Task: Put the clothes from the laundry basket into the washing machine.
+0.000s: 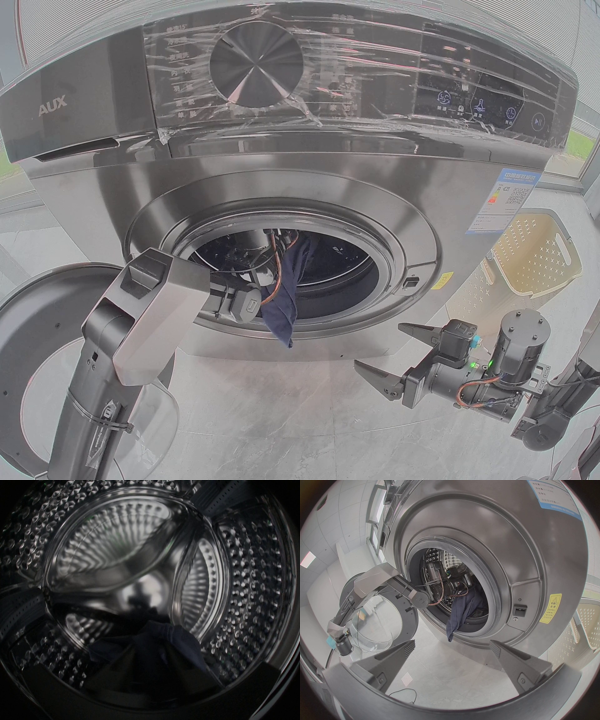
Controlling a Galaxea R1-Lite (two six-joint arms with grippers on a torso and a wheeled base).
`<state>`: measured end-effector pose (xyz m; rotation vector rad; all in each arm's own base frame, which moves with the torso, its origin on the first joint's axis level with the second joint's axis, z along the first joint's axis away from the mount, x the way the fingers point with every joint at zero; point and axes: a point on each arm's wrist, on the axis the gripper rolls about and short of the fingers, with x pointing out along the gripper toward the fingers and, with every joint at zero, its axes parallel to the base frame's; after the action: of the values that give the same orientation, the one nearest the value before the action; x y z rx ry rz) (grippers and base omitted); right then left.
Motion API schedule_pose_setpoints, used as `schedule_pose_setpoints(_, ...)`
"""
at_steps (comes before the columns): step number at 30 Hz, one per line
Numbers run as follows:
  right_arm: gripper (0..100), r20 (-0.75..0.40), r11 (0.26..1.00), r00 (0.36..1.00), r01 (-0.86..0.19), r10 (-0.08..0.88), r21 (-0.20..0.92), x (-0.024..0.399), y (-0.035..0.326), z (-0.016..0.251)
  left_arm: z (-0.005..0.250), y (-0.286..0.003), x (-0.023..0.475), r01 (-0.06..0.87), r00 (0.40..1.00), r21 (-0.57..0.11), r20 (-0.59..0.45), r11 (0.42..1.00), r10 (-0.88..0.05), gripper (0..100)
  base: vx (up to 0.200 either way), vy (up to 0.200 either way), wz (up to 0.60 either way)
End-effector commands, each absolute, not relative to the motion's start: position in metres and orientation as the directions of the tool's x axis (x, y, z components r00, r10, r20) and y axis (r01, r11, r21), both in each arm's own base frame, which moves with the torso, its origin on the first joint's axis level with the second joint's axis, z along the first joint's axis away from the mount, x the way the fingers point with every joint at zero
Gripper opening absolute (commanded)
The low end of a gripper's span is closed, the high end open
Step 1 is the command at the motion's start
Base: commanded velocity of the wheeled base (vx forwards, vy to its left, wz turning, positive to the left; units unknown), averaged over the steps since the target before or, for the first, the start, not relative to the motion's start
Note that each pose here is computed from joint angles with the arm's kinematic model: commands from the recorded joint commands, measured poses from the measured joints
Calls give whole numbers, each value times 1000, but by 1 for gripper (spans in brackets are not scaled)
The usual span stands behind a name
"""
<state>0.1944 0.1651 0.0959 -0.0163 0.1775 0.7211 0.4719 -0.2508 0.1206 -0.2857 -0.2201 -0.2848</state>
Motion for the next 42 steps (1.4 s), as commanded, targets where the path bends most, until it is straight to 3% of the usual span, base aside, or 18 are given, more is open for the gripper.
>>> schedule_pose_setpoints(1,100,-172,749,734,-660,657,47,194,166,95,110,-253,458,299,950,-228,165,927,-266,100,0,0,0)
schedule_pose_setpoints(10,100,-178,746,729,-665,661,48,193,167,93,126,-250,393,312,937,-151,-115,938,-330,100,0,0,0)
schedule_pose_setpoints(14,100,-180,742,725,-669,665,48,192,169,93,108,-245,384,306,919,-103,-229,946,-322,100,0,0,0)
schedule_pose_setpoints(29,100,-180,741,724,-670,666,49,192,169,93,42,-246,397,308,892,-73,-326,949,-314,100,0,0,0)
schedule_pose_setpoints(30,100,-180,741,724,-670,666,49,192,169,93,38,-246,401,305,894,-72,-322,949,-312,0,0,0,0)
schedule_pose_setpoints(38,100,-180,741,724,-670,666,49,192,170,93,46,-244,414,290,914,-86,-269,953,-303,0,0,0,0)
schedule_pose_setpoints(42,100,-184,741,723,-670,666,49,193,170,91,60,-250,418,289,924,-154,-213,945,-317,0,0,0,0)
